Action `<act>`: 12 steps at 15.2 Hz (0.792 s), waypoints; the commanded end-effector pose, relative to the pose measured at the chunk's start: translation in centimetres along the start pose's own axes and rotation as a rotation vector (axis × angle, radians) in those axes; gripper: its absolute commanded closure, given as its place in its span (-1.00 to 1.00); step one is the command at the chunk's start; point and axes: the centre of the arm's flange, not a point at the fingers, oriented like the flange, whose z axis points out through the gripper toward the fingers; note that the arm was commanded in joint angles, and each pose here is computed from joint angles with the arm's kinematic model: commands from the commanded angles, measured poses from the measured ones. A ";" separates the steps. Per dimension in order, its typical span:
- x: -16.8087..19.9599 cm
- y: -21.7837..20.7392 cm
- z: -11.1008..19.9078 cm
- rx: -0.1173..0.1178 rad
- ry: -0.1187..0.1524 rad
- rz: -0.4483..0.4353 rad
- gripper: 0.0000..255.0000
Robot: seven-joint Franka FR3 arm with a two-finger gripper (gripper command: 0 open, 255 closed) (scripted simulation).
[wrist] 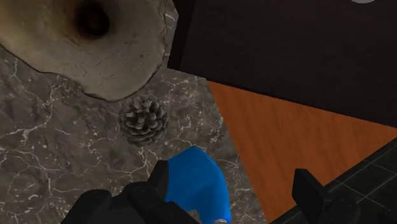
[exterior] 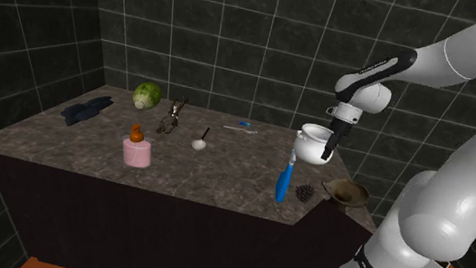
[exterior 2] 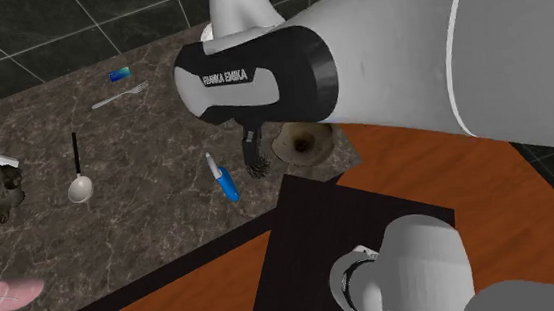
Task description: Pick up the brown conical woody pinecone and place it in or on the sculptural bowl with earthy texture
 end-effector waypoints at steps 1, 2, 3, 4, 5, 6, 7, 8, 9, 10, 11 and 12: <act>-0.2 2.6 1.3 0.016 -0.004 -0.035 -1.00; -0.1 3.9 2.1 0.025 -0.006 -0.050 -1.00; 0.0 5.1 2.8 0.035 -0.009 -0.065 -1.00; 0.1 6.3 3.6 0.044 -0.011 -0.080 -1.00; 0.2 7.5 4.4 0.053 -0.014 -0.095 -1.00; 0.3 8.7 5.1 0.062 -0.016 -0.109 -1.00; 0.4 9.9 5.9 0.071 -0.018 -0.124 -1.00; 0.6 11.1 6.7 0.081 -0.021 -0.139 -1.00; 0.7 12.3 7.6 0.090 -0.023 -0.154 -1.00; 0.9 13.4 8.4 0.099 -0.026 -0.169 -1.00; 1.1 14.6 9.2 0.108 -0.028 -0.183 -1.00; 1.3 15.7 10.1 0.117 -0.030 -0.198 -1.00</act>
